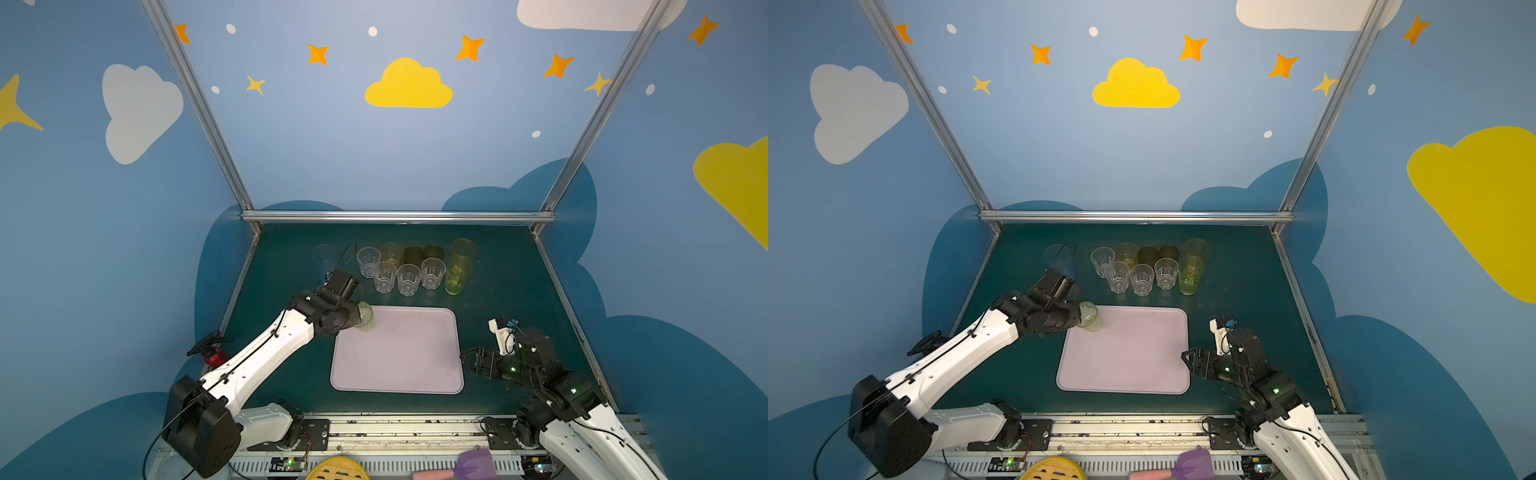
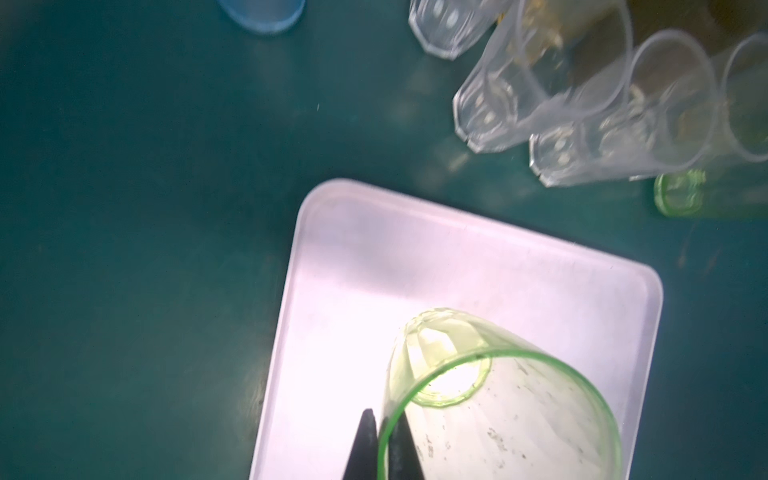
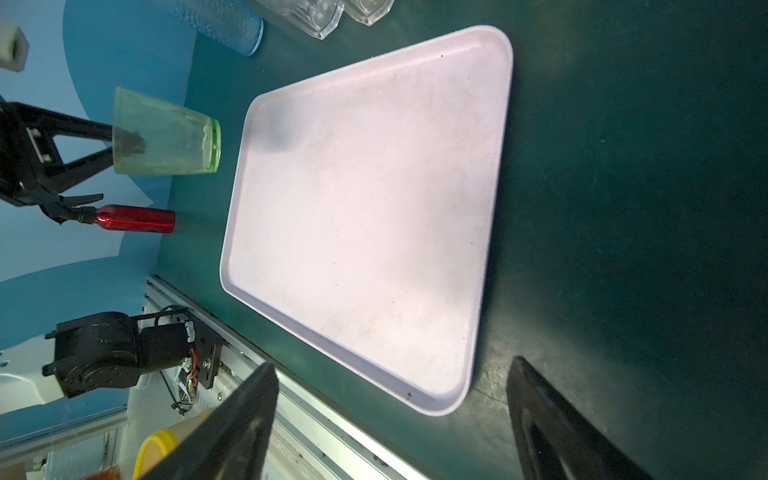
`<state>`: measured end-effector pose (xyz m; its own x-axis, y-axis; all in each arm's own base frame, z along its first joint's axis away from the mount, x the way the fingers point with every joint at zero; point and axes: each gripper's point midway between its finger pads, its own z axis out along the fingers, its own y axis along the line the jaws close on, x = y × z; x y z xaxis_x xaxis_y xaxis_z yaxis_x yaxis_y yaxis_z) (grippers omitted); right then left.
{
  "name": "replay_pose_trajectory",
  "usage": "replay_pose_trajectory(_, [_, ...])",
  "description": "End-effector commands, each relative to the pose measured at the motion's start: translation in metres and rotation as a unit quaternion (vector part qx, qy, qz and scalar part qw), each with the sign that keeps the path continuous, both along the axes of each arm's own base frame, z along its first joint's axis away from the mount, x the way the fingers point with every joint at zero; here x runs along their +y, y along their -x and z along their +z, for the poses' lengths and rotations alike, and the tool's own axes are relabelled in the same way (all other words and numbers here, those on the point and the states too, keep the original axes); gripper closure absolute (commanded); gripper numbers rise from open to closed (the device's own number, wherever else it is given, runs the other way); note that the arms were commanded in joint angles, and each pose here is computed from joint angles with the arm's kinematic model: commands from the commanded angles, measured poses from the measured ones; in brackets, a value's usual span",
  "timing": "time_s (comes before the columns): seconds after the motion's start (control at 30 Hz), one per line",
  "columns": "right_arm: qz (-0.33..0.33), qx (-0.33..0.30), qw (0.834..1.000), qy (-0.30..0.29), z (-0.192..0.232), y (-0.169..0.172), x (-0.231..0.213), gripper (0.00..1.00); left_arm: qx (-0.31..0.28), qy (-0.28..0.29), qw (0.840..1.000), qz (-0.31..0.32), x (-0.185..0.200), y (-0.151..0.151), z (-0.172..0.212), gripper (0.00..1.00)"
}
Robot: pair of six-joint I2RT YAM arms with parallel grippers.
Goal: Place the glasses into the tray
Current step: 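Carry the green glass over the tray, lower it, open the left gripper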
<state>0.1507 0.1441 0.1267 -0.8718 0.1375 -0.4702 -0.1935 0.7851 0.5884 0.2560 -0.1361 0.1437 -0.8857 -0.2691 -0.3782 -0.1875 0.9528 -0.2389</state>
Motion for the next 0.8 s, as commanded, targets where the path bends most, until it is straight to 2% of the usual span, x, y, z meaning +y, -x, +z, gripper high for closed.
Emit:
replay_pose_trajectory(0.0, [0.003, -0.003, 1.0, -0.02, 0.004, -0.002, 0.006, 0.15, 0.035, -0.014, 0.999, 0.012, 0.014, 0.027, -0.01, 0.96])
replay_pose_trajectory(0.23, [-0.018, -0.012, 1.0, -0.02, 0.001, -0.009, 0.003, 0.15, 0.045, -0.014, 0.998, 0.037, 0.034, 0.061, -0.019, 0.96])
replay_pose_trajectory(0.43, [-0.025, -0.028, 0.999, -0.009, 0.01, -0.012, -0.002, 0.15, 0.077, -0.03, 0.995, 0.057, 0.048, 0.084, -0.036, 0.96])
replay_pose_trajectory(0.77, [-0.031, -0.015, 0.999, -0.012, 0.007, -0.012, -0.001, 0.15, 0.084, -0.028, 0.994, 0.068, 0.049, 0.088, -0.059, 0.96])
